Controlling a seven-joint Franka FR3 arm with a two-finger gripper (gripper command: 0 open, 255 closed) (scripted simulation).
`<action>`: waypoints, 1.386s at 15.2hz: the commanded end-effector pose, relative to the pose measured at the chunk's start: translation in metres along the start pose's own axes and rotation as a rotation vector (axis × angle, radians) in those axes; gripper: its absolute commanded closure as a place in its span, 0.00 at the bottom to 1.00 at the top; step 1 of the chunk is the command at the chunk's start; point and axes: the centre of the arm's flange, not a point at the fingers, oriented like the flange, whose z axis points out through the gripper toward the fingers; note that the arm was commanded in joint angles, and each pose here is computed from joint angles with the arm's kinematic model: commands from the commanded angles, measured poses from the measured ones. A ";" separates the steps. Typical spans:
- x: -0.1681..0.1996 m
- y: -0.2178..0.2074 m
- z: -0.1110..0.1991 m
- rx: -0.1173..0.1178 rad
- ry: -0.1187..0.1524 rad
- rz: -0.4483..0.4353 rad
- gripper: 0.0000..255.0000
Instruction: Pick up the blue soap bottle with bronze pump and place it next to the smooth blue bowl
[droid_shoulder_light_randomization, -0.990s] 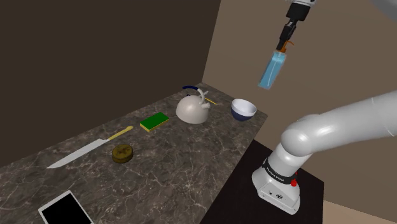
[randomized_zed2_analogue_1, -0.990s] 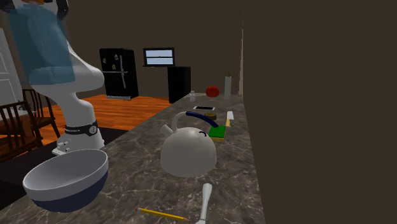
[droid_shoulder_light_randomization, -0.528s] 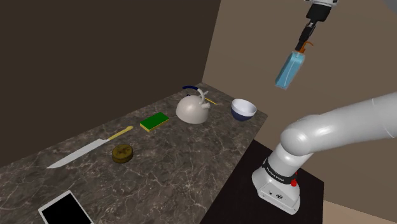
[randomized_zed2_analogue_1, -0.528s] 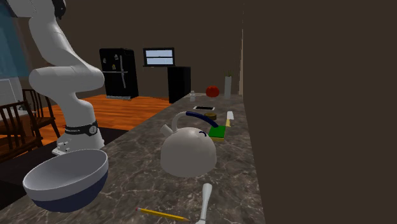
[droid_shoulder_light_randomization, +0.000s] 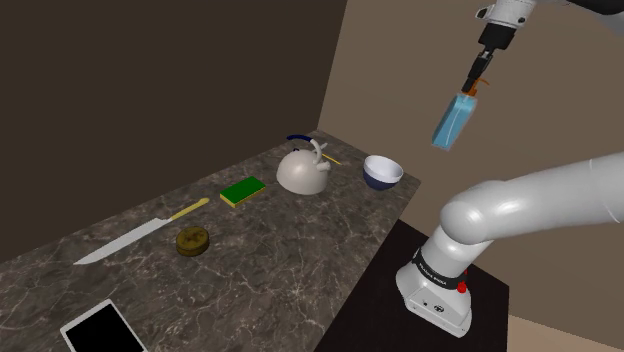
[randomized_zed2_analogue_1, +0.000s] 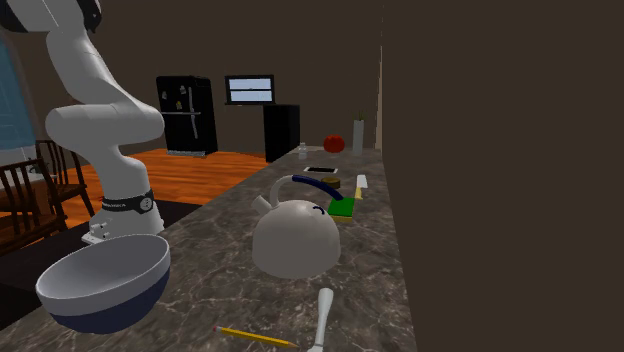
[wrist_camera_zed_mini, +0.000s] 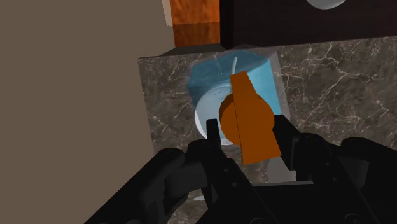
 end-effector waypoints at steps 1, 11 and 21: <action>0.000 -0.001 0.010 0.000 0.001 0.000 1.00; 0.000 -0.001 0.063 0.000 0.001 0.000 1.00; -0.001 -0.001 0.115 0.000 0.001 0.000 1.00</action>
